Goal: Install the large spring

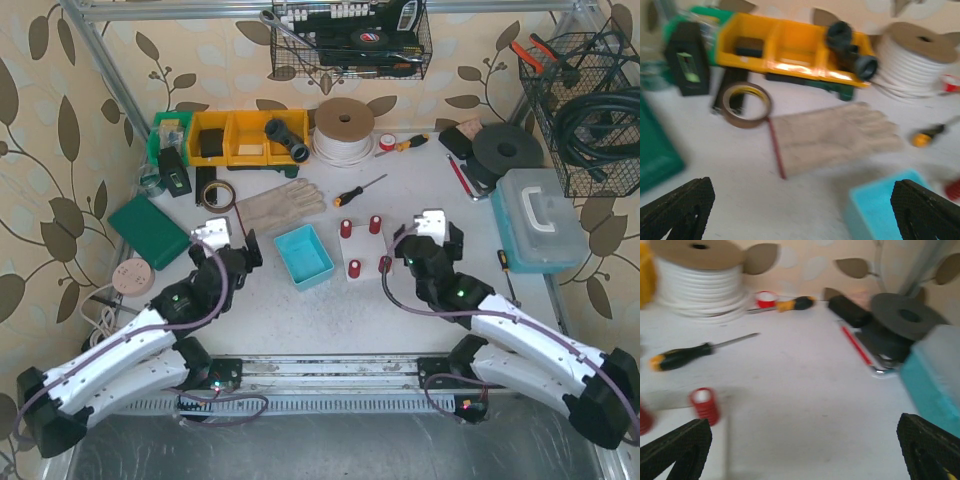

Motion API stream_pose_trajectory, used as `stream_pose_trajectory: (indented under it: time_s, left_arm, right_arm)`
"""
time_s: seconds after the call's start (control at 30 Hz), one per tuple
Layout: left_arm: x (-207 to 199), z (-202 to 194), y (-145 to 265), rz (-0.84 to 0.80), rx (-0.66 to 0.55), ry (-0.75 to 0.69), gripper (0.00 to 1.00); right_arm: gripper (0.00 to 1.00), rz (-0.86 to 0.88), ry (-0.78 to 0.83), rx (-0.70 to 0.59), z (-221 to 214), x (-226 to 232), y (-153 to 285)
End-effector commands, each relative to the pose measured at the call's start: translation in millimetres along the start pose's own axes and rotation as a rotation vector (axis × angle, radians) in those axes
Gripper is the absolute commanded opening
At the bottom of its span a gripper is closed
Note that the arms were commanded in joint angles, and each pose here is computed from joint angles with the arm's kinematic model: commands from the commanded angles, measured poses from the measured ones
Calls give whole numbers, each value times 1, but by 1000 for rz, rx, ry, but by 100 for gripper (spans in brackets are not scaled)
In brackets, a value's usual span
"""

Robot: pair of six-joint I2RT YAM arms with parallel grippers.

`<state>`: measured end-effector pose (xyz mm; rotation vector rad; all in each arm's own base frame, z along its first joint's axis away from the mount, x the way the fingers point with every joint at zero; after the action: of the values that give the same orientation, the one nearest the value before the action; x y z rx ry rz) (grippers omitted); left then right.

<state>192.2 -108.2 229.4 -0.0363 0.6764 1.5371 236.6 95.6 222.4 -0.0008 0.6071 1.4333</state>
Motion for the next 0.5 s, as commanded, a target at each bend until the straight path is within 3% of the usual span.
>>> stream_pose_trajectory:
  time_s: [0.0, 0.1, 0.2, 0.33, 0.47]
  left_arm:
    - [15, 43, -25, 204, -235, -160, 98]
    - [44, 54, -55, 279, -223, -126, 98]
    - [73, 59, -79, 378, -200, -136, 98]
    - [84, 52, -102, 411, -229, -261, 98]
    - [111, 39, -118, 445, -216, -239, 98]
  right_arm:
    - [100, -247, -53, -63, -11, -40, -13]
    - [100, -340, 9, 35, -30, -52, -29]
    - [100, -397, 9, 25, -40, -58, -39]
    - [100, -404, -42, 1, -61, -67, -56]
    - [100, -404, 0, -8, -78, -65, -77]
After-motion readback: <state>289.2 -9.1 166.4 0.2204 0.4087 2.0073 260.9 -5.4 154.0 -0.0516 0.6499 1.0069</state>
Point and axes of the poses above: each gripper's point midway between its finger pads, its own y axis back along the fingers, its own x axis along the line the jaws close on, z = x × y, the point moved 5 cm from there along y, back along the fingers, and after that the axes turned 15 degrees about y, right-handed, at the moved point
